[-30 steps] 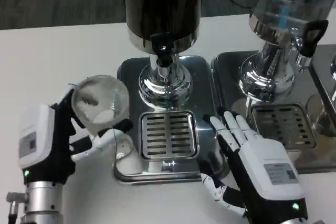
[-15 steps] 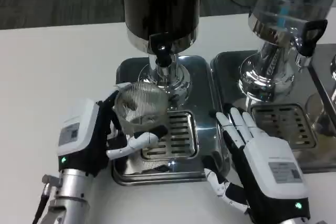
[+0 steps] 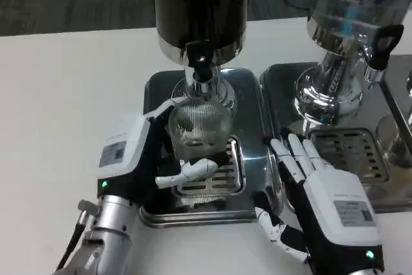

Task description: Grasp the cup under the faucet to collect the drink, then remove the cup.

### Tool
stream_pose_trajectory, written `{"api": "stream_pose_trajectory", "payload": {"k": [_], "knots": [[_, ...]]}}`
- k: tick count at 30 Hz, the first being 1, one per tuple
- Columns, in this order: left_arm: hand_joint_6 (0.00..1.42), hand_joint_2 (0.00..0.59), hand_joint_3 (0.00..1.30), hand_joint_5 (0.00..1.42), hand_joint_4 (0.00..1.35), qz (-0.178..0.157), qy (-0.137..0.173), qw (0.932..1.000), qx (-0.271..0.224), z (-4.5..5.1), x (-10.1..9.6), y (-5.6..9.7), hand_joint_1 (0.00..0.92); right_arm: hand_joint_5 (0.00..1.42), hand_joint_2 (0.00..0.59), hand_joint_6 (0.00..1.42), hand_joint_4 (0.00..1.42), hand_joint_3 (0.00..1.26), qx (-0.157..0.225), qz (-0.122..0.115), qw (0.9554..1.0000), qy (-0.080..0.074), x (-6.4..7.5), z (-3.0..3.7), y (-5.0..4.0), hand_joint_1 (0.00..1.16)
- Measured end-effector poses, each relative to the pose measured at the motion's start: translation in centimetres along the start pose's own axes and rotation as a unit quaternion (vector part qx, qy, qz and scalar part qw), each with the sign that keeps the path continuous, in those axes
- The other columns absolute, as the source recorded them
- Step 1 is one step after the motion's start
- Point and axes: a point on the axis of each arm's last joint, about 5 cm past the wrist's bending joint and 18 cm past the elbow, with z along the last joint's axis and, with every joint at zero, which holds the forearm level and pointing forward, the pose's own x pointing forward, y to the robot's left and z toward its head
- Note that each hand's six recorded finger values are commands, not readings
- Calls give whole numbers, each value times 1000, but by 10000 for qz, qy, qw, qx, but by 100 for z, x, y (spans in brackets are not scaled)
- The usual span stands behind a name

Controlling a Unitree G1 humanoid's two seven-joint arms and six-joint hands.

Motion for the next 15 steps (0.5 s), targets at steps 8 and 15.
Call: {"api": "stream_pose_trajectory", "payload": {"k": [8,15], "knots": [[786,73,224,627,396,-85,49,9999,-27,-1,-4,-14,170,28,456,167,1,96,21,8,10000,11,-4,1,3,477],[661,36,169,520,278,-58,76,9999,32,-3,-15,-14,91,28,456,166,1,96,87,28,10000,11,-5,7,8,477]]}}
